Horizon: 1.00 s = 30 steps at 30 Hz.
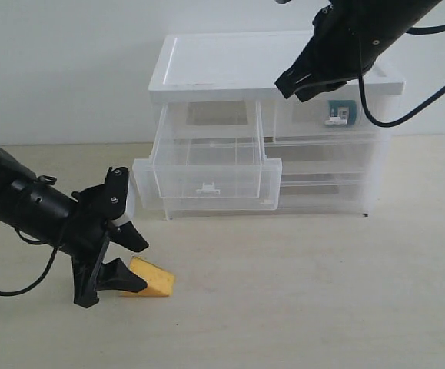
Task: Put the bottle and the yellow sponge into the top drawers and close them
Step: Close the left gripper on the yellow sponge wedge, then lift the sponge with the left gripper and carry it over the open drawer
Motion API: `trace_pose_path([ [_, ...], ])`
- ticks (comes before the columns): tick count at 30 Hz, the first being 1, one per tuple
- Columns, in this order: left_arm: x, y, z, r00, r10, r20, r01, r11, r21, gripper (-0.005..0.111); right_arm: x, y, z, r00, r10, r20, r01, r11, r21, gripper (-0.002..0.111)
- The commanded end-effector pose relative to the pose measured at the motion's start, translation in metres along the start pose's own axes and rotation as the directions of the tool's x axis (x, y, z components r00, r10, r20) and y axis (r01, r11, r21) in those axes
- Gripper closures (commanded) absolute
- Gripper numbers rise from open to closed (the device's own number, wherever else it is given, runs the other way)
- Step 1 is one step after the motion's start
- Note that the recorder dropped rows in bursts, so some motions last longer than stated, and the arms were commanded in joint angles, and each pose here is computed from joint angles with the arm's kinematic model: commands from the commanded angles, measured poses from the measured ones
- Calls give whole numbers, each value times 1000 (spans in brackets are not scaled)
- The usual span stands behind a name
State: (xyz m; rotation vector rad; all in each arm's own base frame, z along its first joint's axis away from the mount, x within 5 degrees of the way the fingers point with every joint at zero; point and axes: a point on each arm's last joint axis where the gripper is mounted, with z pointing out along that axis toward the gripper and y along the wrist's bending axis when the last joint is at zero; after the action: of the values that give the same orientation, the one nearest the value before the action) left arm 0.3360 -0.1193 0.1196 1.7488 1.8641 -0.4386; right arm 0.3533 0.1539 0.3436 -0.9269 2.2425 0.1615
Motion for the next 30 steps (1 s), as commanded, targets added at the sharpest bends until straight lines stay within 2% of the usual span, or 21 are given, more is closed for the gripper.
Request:
trace_pose_path([
  [1, -4, 1, 1, 1000, -9, 20, 8, 1000, 1, 53, -1, -1, -2, 1000, -9, 5, 9, 1000, 3, 108],
  [5, -4, 0, 1, 1000, -9, 23, 8, 1000, 6, 69, -1, -1, -2, 1000, -9, 5, 9, 1000, 3, 108],
  [8, -4, -1, 1, 1000, 5, 20, -5, 1000, 20, 73, -1, -1, -2, 1000, -9, 5, 9, 1000, 3, 108],
  [12, -2, -3, 1, 999, 35, 7, -36, 998, 45, 99, -1, -1, -2, 1000, -9, 5, 9, 1000, 3, 108],
  [13, -2, -3, 1, 999, 37, 6, -37, 998, 46, 102, -1, -1, -2, 1000, -9, 5, 9, 1000, 3, 108],
  [20, -7, -1, -8, 999, 43, -5, -43, 999, 29, 103, -1, -1, -2, 1000, -9, 5, 9, 1000, 3, 108],
  [23, -13, -5, -30, 995, 62, -80, -59, 998, 33, 103, -1, -1, -2, 1000, -9, 9, 9, 1000, 4, 108],
  [24, -16, -9, -38, 993, 59, -101, -52, 997, 65, 103, -1, -1, -2, 1000, -9, 9, 9, 1000, 4, 108],
  [27, -18, -19, -54, 986, 27, -166, -6, 992, 124, 103, -1, -1, -2, 1000, -9, 9, 9, 1000, 4, 108],
  [28, -18, -23, -64, 974, 3, -225, 27, 991, 130, 103, -1, -1, -2, 1000, -9, 9, 9, 1000, 4, 108],
  [30, -23, -28, -79, 967, -18, -254, 52, 990, 129, 103, -2, -2, -2, 1000, -9, 14, 9, 1000, 7, 108],
])
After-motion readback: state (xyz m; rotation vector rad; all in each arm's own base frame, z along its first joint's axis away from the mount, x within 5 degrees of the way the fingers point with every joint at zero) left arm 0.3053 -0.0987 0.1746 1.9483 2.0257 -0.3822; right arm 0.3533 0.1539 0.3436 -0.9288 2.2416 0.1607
